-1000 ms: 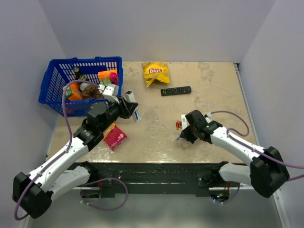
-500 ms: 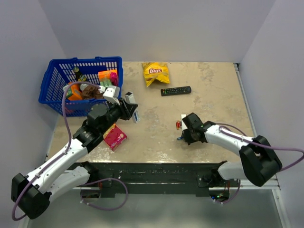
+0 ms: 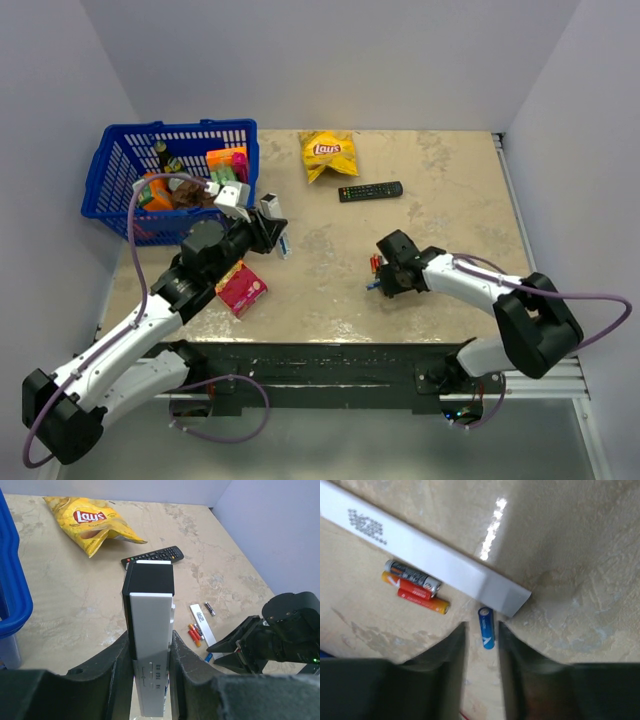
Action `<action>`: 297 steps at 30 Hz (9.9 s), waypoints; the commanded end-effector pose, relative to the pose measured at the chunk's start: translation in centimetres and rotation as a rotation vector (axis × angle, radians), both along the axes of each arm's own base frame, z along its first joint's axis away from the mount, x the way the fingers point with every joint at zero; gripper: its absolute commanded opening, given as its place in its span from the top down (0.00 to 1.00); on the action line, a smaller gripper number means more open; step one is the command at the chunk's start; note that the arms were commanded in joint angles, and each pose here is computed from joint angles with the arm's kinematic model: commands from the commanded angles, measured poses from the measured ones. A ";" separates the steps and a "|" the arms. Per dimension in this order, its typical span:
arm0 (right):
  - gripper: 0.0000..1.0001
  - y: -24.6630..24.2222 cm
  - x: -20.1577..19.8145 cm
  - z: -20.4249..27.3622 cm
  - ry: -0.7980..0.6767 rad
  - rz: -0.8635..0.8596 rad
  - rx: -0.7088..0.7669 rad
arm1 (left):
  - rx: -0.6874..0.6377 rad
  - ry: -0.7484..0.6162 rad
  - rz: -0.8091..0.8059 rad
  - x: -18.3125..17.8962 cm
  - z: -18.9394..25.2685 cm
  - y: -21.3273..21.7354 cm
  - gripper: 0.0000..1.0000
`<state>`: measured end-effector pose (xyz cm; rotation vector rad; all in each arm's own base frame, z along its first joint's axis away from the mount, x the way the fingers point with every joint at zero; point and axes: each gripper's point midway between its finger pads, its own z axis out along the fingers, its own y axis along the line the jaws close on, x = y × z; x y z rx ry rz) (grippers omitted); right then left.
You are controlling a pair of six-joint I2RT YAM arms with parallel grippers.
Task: Load the batteries into the remote control
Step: Adjust the battery at the center of the board, then pick up the battery from the center of the board, then load the battery into the remote control.
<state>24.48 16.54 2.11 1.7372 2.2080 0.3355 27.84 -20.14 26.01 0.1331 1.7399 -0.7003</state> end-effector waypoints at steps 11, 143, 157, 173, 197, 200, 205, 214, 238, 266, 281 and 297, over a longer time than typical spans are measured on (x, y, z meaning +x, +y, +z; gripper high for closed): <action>0.36 -0.6 3.6 13.3 -0.464 0.735 -0.403 | -0.042 -0.101 0.030 0.2 3.7 0.6 1.00; 1.00 9.1 -1.9 5.7 -0.321 2.045 -0.363 | -0.159 -0.106 -0.027 0.3 4.3 -1.2 1.00; 1.00 10.7 -0.6 20.6 -0.764 1.835 -0.425 | -0.287 -0.140 -0.061 1.8 5.7 -3.3 1.00; 1.00 11.3 -1.3 27.5 -0.893 1.784 -0.386 | -0.345 -0.163 -0.164 2.3 6.7 -5.9 1.00; 1.00 12.1 -1.6 28.1 -0.796 1.772 -0.291 | -0.477 -0.174 -0.255 3.0 8.8 -7.6 1.00; 1.00 11.7 -1.3 26.9 -0.746 1.767 -0.306 | -0.478 -0.173 -0.256 3.0 8.8 -7.6 1.00; 1.00 11.1 -0.7 25.5 -0.652 1.775 -0.346 | -0.502 -0.147 -0.267 2.9 8.5 -7.7 1.00; 1.00 10.8 -0.3 24.8 -0.590 1.794 -0.363 | -0.533 -0.086 -0.285 2.3 6.5 -7.7 1.00; 1.00 11.2 -0.8 24.8 -0.569 1.822 -0.319 | -0.545 -0.030 -0.377 1.0 5.3 -8.7 1.00; 1.00 11.5 -1.2 23.0 -0.450 1.846 -0.259 | -0.692 0.113 -0.406 -0.1 2.9 -9.2 1.00; 0.94 10.8 -1.7 21.9 -0.367 1.873 -0.257 | -0.724 0.131 -0.345 0.4 2.8 -8.6 1.00; 0.89 11.7 -1.1 22.3 -0.392 1.860 -0.252 | -0.726 0.126 -0.372 0.1 3.4 -9.2 1.00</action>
